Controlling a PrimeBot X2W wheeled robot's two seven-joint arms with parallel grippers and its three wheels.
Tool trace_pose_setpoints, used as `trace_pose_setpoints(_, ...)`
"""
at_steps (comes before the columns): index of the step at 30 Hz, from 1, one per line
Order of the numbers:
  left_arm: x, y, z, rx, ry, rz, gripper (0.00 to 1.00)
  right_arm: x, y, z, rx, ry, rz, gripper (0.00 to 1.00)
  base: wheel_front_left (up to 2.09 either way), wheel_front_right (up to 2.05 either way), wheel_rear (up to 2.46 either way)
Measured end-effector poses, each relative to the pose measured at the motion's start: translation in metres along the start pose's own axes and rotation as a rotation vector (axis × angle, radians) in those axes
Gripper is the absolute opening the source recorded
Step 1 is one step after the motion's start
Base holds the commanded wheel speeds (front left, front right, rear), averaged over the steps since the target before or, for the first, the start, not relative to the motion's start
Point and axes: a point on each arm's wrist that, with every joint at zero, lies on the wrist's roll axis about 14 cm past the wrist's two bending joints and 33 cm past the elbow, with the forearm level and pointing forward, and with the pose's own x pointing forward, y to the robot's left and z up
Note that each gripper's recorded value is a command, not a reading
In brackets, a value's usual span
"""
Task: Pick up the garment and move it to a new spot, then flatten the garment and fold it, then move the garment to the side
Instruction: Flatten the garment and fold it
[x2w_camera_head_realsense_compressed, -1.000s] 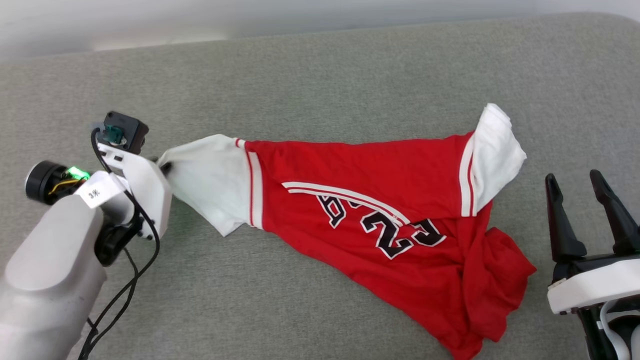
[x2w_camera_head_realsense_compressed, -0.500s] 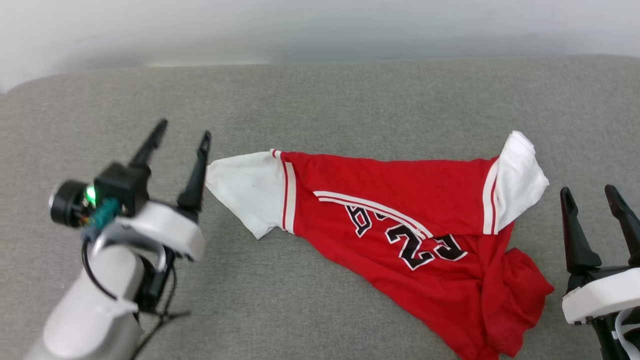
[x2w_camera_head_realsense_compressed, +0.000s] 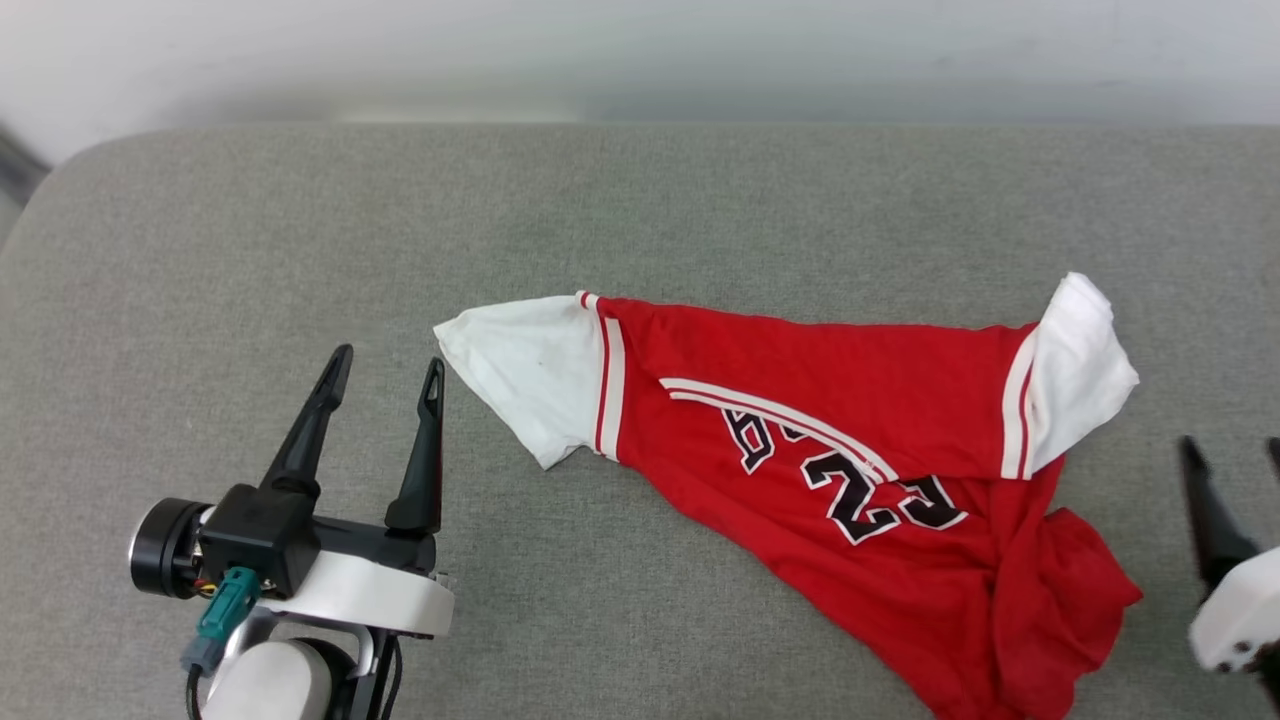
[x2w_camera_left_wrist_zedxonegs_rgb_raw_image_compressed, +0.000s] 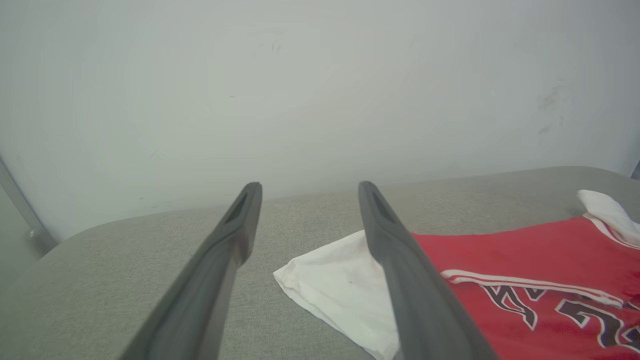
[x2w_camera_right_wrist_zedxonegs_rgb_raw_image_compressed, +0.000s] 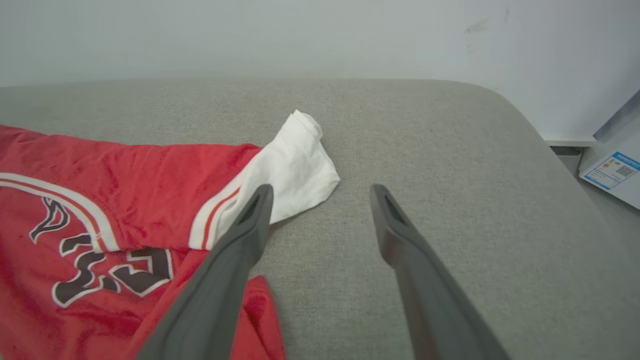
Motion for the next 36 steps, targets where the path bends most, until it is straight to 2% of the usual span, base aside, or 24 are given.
trace_pose_setpoints(3,0.002,0.004,-0.003,0.004,0.002,0.006,1.0,0.013,-0.015,-0.012,-0.038,0.142,-0.033,1.0,0.0,0.0,0.0)
trace_pose_setpoints(8,0.008,0.012,-0.009,0.013,0.008,0.019,1.0,0.037,-0.018,-0.033,-0.055,0.417,-0.013,1.0,0.0,0.0,0.0)
trace_pose_setpoints(11,0.01,0.016,-0.016,0.018,0.023,0.025,1.0,0.055,-0.025,-0.034,-0.095,0.516,-0.019,1.0,0.0,0.0,0.0)
trace_pose_setpoints(13,0.011,0.021,-0.018,0.027,0.026,0.035,1.0,0.066,-0.016,-0.039,-0.082,0.571,0.013,1.0,0.0,0.0,0.0)
trace_pose_setpoints(19,0.012,0.033,-0.026,0.039,0.044,0.066,1.0,0.092,-0.007,-0.058,-0.121,0.687,0.052,1.0,0.0,0.0,0.0)
trace_pose_setpoints(26,0.012,0.042,-0.034,0.051,0.064,0.086,1.0,0.106,-0.004,-0.076,-0.19,0.774,0.073,1.0,0.0,0.0,0.0)
trace_pose_setpoints(33,0.016,0.045,-0.041,0.055,0.076,0.09,1.0,0.112,0.0,-0.096,-0.205,0.854,0.098,1.0,0.0,0.0,0.0)
trace_pose_setpoints(34,0.015,0.045,-0.042,0.057,0.079,0.091,1.0,0.111,0.001,-0.1,-0.204,0.867,0.1,0.84,0.0,0.0,0.0)
trace_pose_setpoints(36,0.015,0.046,-0.043,0.055,0.083,0.096,1.0,0.109,0.001,-0.103,-0.199,0.88,0.105,0.0,0.0,0.0,0.0)
